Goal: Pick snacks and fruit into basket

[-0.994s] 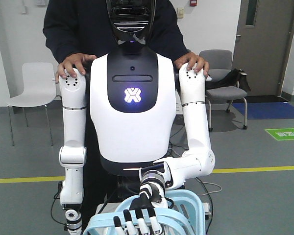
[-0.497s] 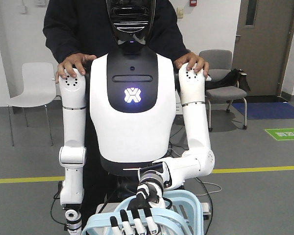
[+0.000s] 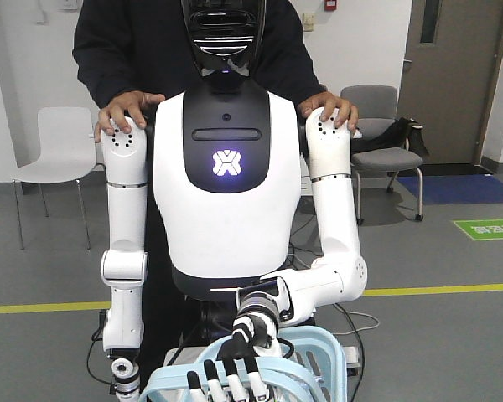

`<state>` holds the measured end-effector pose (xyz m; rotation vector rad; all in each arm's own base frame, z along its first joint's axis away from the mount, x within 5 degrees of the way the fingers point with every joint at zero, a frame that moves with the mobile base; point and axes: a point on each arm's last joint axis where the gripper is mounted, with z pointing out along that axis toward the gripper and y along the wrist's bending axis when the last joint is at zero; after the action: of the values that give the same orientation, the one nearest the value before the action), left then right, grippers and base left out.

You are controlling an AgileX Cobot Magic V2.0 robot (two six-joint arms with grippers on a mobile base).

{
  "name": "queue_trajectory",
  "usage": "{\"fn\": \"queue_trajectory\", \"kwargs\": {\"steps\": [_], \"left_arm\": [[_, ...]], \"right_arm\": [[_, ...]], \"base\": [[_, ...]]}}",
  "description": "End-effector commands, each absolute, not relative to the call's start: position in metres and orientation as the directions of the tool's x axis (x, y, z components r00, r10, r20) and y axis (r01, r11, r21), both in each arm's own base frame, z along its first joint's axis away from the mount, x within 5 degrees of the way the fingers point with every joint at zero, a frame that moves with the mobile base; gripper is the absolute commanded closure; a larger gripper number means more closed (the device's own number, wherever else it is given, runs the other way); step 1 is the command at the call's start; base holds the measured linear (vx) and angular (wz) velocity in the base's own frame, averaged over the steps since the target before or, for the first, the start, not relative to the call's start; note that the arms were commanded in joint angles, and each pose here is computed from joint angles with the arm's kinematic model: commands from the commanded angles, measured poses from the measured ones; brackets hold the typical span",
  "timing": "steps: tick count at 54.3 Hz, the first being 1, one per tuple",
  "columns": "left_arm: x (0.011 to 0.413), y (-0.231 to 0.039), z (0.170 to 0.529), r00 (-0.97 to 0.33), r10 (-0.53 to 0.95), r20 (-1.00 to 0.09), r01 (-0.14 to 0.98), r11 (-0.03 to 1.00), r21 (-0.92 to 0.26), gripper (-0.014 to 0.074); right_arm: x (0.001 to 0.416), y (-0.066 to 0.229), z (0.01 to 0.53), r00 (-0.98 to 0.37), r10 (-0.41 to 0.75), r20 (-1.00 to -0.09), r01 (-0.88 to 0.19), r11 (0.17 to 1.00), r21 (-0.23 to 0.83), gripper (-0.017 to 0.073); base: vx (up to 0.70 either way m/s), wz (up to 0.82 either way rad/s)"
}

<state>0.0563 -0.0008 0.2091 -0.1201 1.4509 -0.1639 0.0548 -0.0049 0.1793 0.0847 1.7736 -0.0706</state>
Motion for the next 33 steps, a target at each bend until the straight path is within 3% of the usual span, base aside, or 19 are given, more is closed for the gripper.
{"fn": "queue_trajectory", "kwargs": {"steps": [1, 33], "left_arm": [[0.0567, 0.0000, 0.2139, 0.172, -0.193, -0.966, 0.041, 0.981, -0.188, 0.0600], [0.0567, 0.0000, 0.2139, 0.172, -0.193, -0.966, 0.041, 0.981, -0.188, 0.0600]], "right_arm": [[0.0552, -0.0057, 0.1844, -0.120, -0.020, -0.993, 0.104, 0.994, -0.032, 0.0569], [0.0551, -0.0055, 0.1841, -0.122, -0.016, -0.992, 0.102, 0.994, -0.029, 0.0569]], "base": [[0.00, 0.00], [0.00, 0.00]]}}
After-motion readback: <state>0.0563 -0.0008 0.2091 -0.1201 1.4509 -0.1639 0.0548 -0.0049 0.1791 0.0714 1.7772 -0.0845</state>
